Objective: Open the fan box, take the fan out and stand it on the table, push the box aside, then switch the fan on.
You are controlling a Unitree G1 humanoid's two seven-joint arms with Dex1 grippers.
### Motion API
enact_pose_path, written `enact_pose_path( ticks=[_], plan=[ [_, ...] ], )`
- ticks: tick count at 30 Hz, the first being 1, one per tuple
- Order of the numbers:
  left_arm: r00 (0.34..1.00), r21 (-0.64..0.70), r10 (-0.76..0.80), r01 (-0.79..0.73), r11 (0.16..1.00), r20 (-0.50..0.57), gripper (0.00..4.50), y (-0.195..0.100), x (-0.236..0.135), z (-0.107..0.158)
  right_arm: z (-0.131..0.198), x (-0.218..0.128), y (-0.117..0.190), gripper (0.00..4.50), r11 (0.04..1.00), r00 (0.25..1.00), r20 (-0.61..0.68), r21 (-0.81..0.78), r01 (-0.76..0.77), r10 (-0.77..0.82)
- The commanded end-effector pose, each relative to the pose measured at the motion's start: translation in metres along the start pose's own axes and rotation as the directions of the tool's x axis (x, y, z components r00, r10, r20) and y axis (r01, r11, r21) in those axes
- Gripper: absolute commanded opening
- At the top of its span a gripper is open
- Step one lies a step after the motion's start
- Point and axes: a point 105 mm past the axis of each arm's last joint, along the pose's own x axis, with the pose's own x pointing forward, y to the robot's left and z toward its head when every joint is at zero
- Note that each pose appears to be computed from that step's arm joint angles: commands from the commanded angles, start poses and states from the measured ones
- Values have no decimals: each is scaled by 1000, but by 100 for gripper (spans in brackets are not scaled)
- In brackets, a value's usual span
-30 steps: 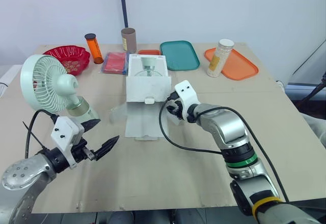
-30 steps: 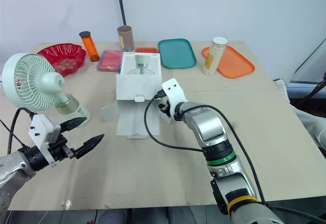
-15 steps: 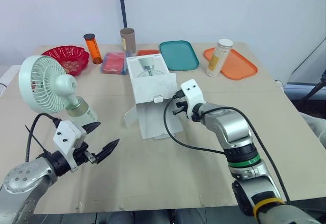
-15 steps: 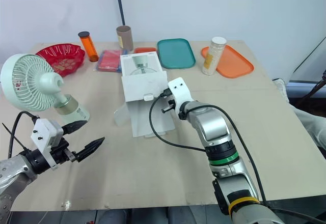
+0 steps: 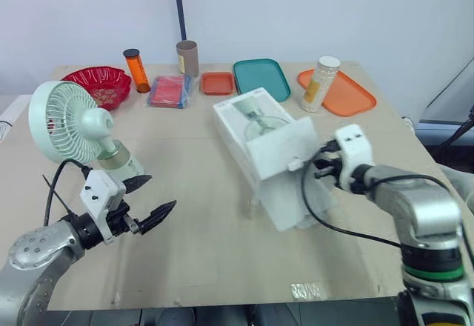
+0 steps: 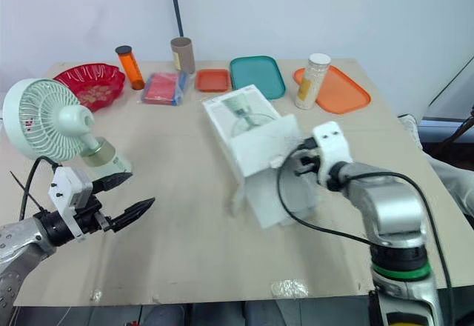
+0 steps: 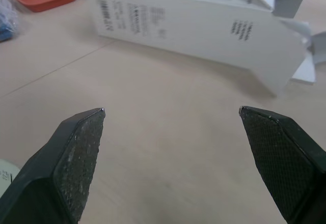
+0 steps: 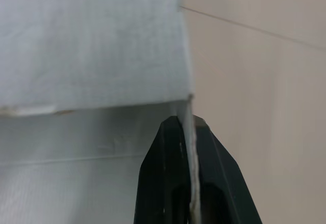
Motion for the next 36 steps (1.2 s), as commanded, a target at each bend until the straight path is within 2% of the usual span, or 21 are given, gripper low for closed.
enact_pose_path(
  ticks=[1,9,12,14,15,19,20,27,30,32,34,36],
  plan=[
    [999,41,-36,36,999,20,450,4,3,9,4,-26,-22,3,998,997,60,39,52,-54],
    [994,60,-106,105,993,16,450,6,15,12,-14,-44,-71,3,964,970,35,125,236,-242],
    [993,63,-115,114,991,17,450,6,16,13,-17,-43,-84,75,945,956,29,164,283,-292],
    [992,63,-121,119,991,20,450,4,17,14,-20,-40,-91,163,933,950,20,198,301,-311],
    [992,64,-123,121,991,20,450,4,18,14,-22,-38,-95,223,926,946,14,211,314,-324],
    [992,66,-126,124,990,20,450,2,17,14,-26,-37,-114,417,890,913,-5,222,399,-408],
    [992,67,-124,123,990,20,450,2,17,14,-25,-38,-116,443,891,913,1,218,399,-409],
    [992,65,-122,121,991,21,450,0,16,14,2,-71,-112,443,974,967,132,-29,224,-218],
    [992,60,-121,119,991,24,450,-2,16,14,23,-86,-82,443,980,971,239,-191,52,-5],
    [992,52,-122,120,991,29,450,-3,15,14,38,-98,-47,443,948,926,317,-302,-105,203],
    [991,42,-127,125,991,33,450,-5,14,15,51,-110,-15,443,894,842,378,-380,-238,385],
    [990,33,-137,136,990,41,450,-8,12,17,62,-117,8,443,846,758,420,-423,-323,500]
  ],
)
